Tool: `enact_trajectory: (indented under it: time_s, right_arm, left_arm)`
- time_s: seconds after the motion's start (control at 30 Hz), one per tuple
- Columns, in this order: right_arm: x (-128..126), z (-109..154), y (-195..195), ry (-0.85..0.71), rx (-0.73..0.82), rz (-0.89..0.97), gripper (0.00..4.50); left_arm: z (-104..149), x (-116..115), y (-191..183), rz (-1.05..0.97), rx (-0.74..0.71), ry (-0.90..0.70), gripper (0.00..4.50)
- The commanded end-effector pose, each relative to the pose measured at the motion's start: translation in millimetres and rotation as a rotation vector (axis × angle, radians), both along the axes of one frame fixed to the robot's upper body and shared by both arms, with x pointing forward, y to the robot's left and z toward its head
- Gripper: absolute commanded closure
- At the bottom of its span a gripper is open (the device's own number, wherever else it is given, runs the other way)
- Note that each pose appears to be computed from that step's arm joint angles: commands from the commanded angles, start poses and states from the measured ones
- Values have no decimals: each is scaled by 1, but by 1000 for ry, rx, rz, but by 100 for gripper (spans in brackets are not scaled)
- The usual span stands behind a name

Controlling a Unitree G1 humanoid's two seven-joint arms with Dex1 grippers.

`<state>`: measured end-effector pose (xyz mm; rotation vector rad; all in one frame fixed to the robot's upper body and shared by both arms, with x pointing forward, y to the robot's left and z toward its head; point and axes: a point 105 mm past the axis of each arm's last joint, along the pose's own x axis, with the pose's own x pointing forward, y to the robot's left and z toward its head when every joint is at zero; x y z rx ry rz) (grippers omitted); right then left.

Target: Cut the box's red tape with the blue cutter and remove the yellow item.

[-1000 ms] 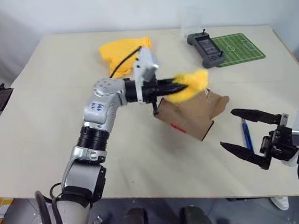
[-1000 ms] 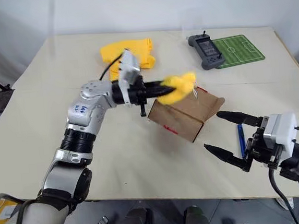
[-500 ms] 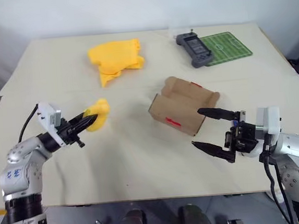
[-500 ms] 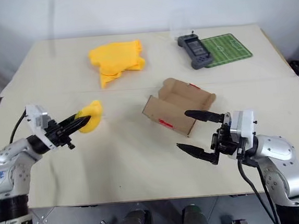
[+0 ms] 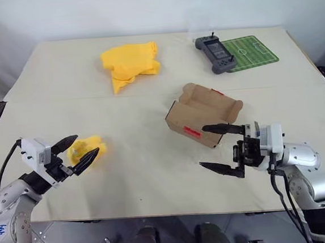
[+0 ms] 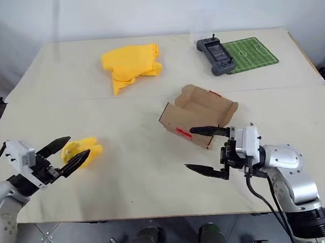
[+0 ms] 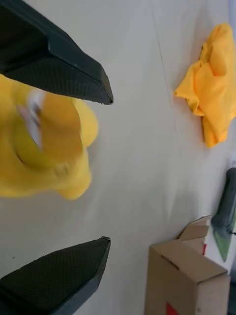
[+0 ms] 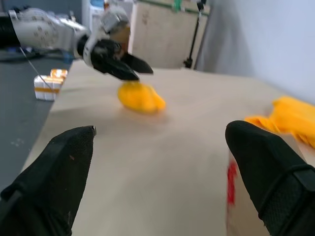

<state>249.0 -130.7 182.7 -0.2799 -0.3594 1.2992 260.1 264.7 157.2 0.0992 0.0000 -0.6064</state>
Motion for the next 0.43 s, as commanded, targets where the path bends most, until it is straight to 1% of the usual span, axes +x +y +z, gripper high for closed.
enact_trajectory:
  time_s: [0.03,0.07,0.13,0.23,0.3,0.43]
  right_arm:
    - [-7,11,-16,-39,-23,-11,0]
    - [-7,12,-20,-34,-31,-20,0]
    - [-8,12,-27,-34,-54,-33,0]
    - [-11,8,-40,-26,-85,-66,0]
    - [-12,3,-44,-23,-99,-80,0]
    - [-11,-3,-51,-31,-109,-121,0]
  left_arm:
    - [22,-31,37,48,155,-19,2]
    - [19,-42,50,74,219,11,2]
    - [13,-56,65,111,290,67,2]
    - [9,-71,77,138,310,92,2]
    - [6,-70,79,158,303,76,2]
    - [5,-56,73,192,301,2,2]
